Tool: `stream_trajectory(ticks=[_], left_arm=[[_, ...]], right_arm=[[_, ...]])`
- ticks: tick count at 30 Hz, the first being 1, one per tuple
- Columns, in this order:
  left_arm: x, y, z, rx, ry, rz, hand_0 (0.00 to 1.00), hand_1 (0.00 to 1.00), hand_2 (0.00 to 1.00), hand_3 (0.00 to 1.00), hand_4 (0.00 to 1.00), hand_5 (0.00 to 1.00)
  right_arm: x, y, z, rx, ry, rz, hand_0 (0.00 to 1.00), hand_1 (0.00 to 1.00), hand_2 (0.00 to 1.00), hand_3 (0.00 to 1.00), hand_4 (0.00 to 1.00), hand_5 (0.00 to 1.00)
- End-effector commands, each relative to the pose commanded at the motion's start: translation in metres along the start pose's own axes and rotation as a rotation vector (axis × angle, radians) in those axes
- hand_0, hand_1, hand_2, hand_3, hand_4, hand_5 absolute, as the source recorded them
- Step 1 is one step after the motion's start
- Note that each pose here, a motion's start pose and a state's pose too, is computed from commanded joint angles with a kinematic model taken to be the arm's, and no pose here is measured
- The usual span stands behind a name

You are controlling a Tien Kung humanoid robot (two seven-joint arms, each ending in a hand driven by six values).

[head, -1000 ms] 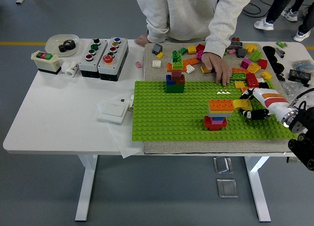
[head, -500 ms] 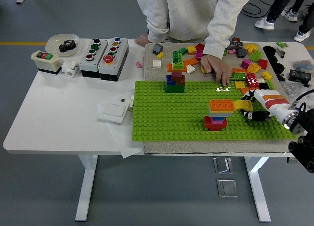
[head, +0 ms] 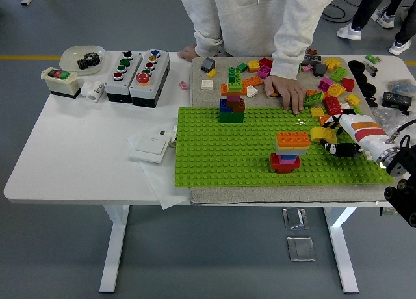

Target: Pick up the brick,pile it on top of brick,press brick,pick up the brick,pile it on top of brick,press brick

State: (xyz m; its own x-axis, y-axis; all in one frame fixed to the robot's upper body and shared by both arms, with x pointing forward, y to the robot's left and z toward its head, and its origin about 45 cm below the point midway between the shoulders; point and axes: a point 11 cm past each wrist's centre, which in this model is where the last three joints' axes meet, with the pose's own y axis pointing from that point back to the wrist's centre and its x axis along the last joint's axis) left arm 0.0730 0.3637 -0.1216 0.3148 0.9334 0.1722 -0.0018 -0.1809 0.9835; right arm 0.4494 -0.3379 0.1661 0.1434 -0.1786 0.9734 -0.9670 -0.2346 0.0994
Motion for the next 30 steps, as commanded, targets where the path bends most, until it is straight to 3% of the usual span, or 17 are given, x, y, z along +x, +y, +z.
stream_trajectory(ticks=[9,18,23,30], left_arm=[[0.000,0.000,-0.002,0.005,0.004,0.002,0.782,0.723,0.641,0.559,0.583,0.603],[0.000,-0.001,-0.004,0.011,0.005,0.005,0.782,0.723,0.640,0.559,0.584,0.604],[0.001,-0.001,-0.006,0.013,0.006,0.009,0.782,0.723,0.641,0.559,0.583,0.603],[0.003,0.000,-0.005,0.014,0.004,0.013,0.782,0.728,0.641,0.559,0.584,0.603]], right_arm=[[0.029,-0.001,0.004,0.018,-0.019,0.075,0.517,0.479,0.524,0.494,0.580,0.304],[0.067,0.001,-0.003,0.090,0.002,0.138,0.518,0.473,0.522,0.492,0.562,0.289],[0.089,0.006,-0.020,0.181,0.020,0.100,0.520,0.475,0.523,0.488,0.542,0.290],[0.105,0.008,-0.048,0.260,0.073,0.029,0.521,0.476,0.524,0.488,0.539,0.301]])
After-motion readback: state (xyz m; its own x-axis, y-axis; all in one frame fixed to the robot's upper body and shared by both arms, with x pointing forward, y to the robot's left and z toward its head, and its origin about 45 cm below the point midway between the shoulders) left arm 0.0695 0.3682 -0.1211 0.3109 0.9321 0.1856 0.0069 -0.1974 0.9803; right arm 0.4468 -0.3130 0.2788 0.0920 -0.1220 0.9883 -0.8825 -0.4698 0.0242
